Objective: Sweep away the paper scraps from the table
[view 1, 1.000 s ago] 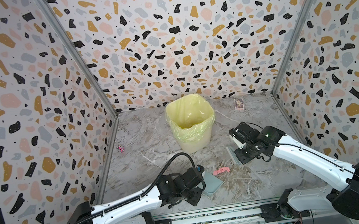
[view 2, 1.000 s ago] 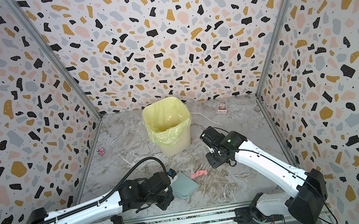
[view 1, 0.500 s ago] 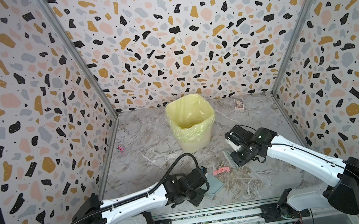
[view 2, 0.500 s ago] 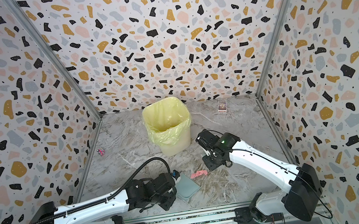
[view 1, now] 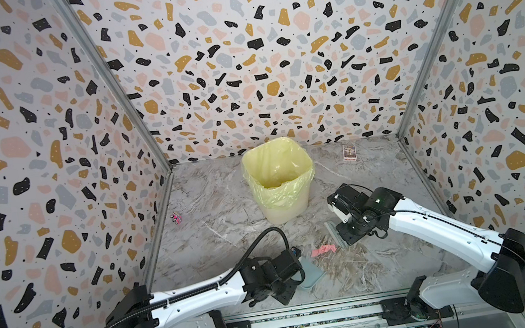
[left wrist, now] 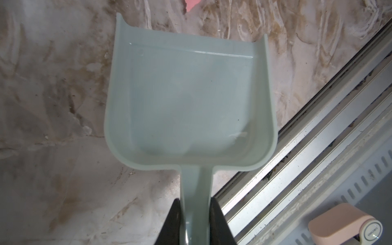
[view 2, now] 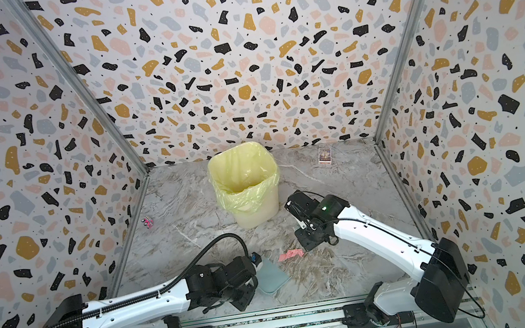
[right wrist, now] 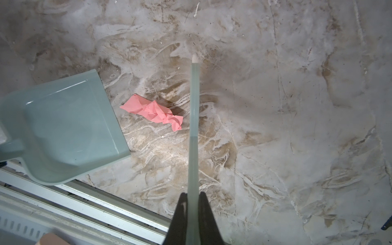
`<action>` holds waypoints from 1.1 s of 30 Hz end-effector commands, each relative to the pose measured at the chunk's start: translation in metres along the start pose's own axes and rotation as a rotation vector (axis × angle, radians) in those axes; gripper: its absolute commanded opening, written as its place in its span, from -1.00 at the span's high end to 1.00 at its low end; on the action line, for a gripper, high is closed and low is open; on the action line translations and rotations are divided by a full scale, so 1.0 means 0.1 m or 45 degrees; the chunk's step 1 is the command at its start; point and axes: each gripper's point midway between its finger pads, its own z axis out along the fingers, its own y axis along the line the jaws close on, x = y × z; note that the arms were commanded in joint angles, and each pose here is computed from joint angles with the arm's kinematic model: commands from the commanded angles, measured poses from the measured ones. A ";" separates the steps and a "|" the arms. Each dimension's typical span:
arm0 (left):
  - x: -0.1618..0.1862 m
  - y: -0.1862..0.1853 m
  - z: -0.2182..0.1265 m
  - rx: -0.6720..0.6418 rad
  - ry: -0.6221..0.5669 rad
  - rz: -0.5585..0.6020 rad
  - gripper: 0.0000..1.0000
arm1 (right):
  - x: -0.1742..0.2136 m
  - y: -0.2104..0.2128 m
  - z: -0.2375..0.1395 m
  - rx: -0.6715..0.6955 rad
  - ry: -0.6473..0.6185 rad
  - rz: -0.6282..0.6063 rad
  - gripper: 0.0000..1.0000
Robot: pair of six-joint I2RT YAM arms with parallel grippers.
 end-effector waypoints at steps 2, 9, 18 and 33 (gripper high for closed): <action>-0.06 -0.02 0.04 -0.009 -0.021 0.029 1.00 | 0.03 0.08 0.01 -0.020 0.016 -0.010 1.00; -0.03 -0.01 0.10 -0.017 0.001 0.040 1.00 | 0.06 0.25 0.03 -0.056 0.041 -0.061 1.00; -0.01 0.00 0.14 -0.023 0.022 0.046 1.00 | 0.06 0.72 -0.02 -0.189 0.038 -0.230 1.00; -0.02 0.01 0.14 -0.031 0.019 0.046 1.00 | 0.07 0.65 -0.23 -0.112 -0.003 -0.291 1.00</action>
